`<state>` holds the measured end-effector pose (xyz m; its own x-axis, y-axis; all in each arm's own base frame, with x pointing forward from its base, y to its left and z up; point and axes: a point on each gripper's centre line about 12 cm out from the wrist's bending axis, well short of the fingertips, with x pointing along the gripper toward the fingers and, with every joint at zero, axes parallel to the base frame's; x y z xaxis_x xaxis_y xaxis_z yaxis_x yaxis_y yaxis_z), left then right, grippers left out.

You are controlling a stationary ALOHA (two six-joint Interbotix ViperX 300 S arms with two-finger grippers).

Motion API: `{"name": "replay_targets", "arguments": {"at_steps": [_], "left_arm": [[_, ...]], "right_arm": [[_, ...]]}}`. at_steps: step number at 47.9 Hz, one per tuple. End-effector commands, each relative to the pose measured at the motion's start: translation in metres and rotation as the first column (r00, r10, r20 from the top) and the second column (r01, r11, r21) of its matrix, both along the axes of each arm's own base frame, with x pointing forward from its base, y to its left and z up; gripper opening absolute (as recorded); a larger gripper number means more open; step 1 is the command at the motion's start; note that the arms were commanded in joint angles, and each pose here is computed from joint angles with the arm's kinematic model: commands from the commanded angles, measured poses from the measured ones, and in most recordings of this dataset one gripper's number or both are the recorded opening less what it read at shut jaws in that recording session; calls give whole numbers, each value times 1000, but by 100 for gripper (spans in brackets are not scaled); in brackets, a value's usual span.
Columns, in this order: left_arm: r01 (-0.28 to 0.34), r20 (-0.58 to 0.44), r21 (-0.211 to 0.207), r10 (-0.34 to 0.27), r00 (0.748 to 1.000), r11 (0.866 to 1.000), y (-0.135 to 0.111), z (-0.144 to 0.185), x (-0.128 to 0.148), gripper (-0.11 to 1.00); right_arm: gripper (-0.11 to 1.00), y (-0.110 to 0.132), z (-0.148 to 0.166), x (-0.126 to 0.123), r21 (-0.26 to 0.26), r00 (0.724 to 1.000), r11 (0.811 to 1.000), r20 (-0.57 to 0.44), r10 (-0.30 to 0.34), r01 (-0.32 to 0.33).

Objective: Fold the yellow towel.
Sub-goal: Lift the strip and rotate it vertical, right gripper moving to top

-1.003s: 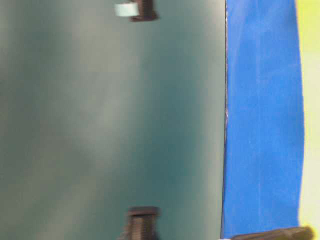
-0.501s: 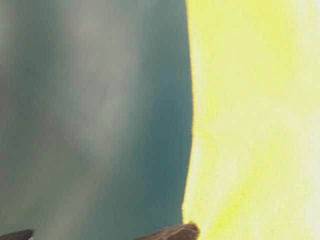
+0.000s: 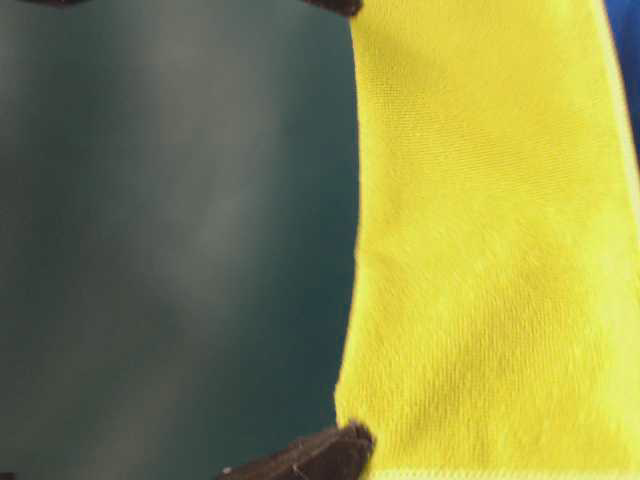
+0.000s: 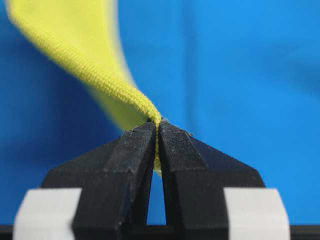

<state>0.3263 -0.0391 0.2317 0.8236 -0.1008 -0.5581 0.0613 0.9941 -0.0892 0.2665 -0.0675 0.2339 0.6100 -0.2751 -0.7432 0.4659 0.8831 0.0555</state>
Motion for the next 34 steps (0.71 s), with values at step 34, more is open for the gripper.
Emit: {"name": "replay_targets", "arguments": {"at_steps": [34], "left_arm": [[203,172,145,-227,959,968,-72,4,102,2]], "right_arm": [[1,-107,35,79,-156,976,981,202,-80,113]]}}
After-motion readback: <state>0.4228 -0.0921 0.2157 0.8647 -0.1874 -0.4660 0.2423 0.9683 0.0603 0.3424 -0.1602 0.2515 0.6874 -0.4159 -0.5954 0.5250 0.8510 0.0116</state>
